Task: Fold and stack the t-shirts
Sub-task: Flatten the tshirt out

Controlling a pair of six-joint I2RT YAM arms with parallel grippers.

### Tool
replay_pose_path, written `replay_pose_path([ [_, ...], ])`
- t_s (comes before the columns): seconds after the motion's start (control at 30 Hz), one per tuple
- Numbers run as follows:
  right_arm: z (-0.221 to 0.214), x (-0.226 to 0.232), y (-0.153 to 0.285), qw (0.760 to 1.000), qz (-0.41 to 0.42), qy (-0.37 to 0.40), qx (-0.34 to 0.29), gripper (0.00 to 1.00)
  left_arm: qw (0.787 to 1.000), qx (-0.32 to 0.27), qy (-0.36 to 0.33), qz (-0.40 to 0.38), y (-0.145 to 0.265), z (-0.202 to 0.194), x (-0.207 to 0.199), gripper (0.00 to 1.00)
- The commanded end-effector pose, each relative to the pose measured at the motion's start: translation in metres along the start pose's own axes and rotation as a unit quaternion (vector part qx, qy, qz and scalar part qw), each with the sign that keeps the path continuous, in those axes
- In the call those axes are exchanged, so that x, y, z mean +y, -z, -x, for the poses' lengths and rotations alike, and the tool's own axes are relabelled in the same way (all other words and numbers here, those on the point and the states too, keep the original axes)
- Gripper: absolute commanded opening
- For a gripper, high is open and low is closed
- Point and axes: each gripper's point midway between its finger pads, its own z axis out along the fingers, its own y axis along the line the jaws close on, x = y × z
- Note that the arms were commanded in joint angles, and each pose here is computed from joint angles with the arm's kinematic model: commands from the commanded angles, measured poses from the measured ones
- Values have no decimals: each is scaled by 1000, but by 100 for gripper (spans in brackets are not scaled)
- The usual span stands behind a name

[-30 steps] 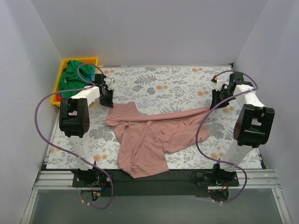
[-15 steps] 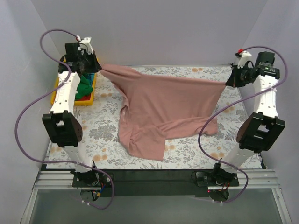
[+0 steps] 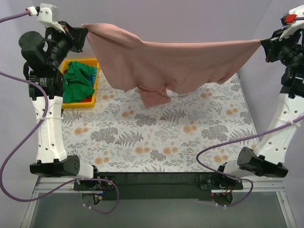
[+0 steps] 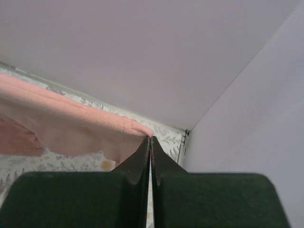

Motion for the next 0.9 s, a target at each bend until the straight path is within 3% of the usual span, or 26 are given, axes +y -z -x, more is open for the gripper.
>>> replay_pose_path([
  [0.0, 57, 17, 30, 995, 0, 21, -93, 1, 998, -54, 1, -45, 21, 45, -30, 0],
  [0.03, 55, 22, 29, 995, 11, 18, -99, 1, 996, -45, 4, -81, 24, 42, -43, 0],
  [0.1, 64, 25, 36, 993, 7, 14, -115, 1, 996, -48, 14, -70, 24, 44, -40, 0],
  [0.23, 77, -15, 44, 988, -99, 25, -119, 1, 990, -121, -18, 72, 32, 90, 3, 0],
  [0.3, 82, -27, 45, 984, -129, 23, -124, 1, 985, -148, -26, 86, 38, 106, 5, 0],
  [0.43, 75, -16, 29, 990, -78, -8, -119, 1, 991, -119, -28, 51, 27, 90, -1, 0],
  [0.53, 69, -26, 22, 989, -94, -24, -112, 1, 986, -130, -31, 95, 25, 97, 16, 0],
  [0.73, 89, -25, 19, 986, -77, -33, -146, 1, 979, -185, -49, 67, 30, 131, 1, 0],
  [0.87, 81, 0, 6, 987, 6, -69, -145, 1, 993, -116, 1, 21, 5, 90, -3, 0],
])
